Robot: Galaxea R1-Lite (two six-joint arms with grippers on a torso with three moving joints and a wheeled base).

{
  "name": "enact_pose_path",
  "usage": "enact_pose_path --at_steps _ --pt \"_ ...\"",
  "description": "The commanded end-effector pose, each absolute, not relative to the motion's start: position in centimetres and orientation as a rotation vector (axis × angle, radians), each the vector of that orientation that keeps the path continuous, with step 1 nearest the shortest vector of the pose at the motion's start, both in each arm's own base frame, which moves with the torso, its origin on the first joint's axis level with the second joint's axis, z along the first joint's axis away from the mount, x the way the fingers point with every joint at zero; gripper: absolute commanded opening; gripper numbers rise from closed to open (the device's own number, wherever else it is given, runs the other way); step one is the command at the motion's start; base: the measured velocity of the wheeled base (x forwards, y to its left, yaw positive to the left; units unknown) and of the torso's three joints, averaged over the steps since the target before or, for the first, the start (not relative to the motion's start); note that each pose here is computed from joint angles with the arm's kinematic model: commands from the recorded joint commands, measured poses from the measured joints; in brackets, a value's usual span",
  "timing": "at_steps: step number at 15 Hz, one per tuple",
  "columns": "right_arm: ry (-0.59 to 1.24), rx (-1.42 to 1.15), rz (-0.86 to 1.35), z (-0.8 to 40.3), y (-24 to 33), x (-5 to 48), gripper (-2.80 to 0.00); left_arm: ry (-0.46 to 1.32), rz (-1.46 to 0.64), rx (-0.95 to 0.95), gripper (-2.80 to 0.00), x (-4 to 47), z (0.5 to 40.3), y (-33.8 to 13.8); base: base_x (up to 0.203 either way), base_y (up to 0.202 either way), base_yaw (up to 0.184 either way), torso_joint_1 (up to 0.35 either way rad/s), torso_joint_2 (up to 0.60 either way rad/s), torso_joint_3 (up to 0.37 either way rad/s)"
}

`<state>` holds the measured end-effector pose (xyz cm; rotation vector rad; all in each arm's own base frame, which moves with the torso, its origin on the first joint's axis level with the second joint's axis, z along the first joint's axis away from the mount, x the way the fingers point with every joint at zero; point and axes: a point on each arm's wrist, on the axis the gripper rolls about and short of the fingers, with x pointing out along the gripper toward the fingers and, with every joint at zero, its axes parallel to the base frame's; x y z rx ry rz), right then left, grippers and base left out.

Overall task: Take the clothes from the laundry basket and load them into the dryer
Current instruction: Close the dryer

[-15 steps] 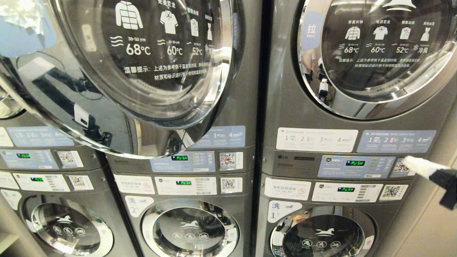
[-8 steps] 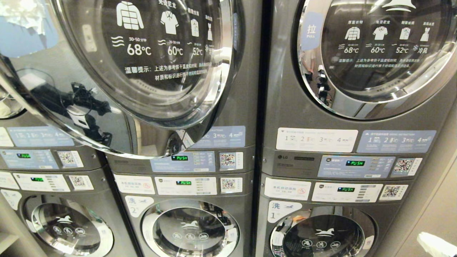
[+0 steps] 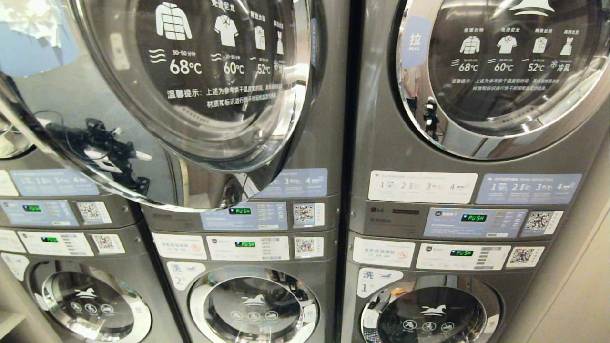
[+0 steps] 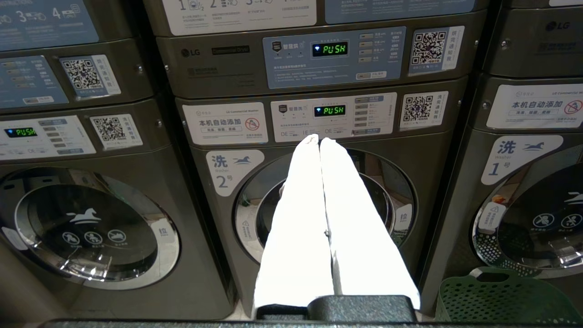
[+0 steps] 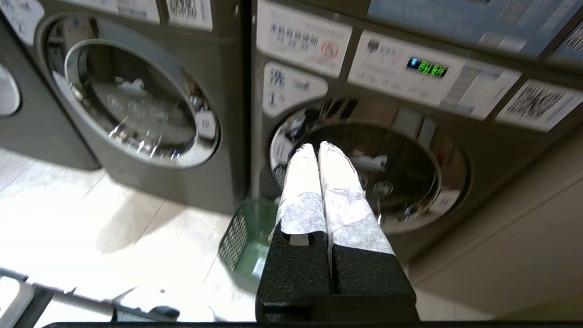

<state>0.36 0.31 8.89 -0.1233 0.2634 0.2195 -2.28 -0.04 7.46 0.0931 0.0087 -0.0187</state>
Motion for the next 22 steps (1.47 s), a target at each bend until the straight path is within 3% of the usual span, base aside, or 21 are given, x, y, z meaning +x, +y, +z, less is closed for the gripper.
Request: enact_pose_path --at_steps 1,4,22 --pt "0.152 -0.132 0.195 9.1 0.2 0.1 -2.80 0.010 -0.019 0.093 -2.80 -2.3 7.4 0.0 0.000 0.000 0.000 0.000 0.00 0.000" --pt "0.278 -0.094 0.126 7.8 0.0 -0.2 -2.80 0.010 -0.019 0.093 -2.80 -2.3 7.4 0.0 0.000 0.000 0.000 0.000 0.00 0.000" --pt "0.301 -0.014 0.087 7.9 0.0 0.0 -2.80 0.010 -0.019 0.093 -2.80 -2.3 7.4 0.0 0.000 0.000 0.000 0.000 0.00 0.000"
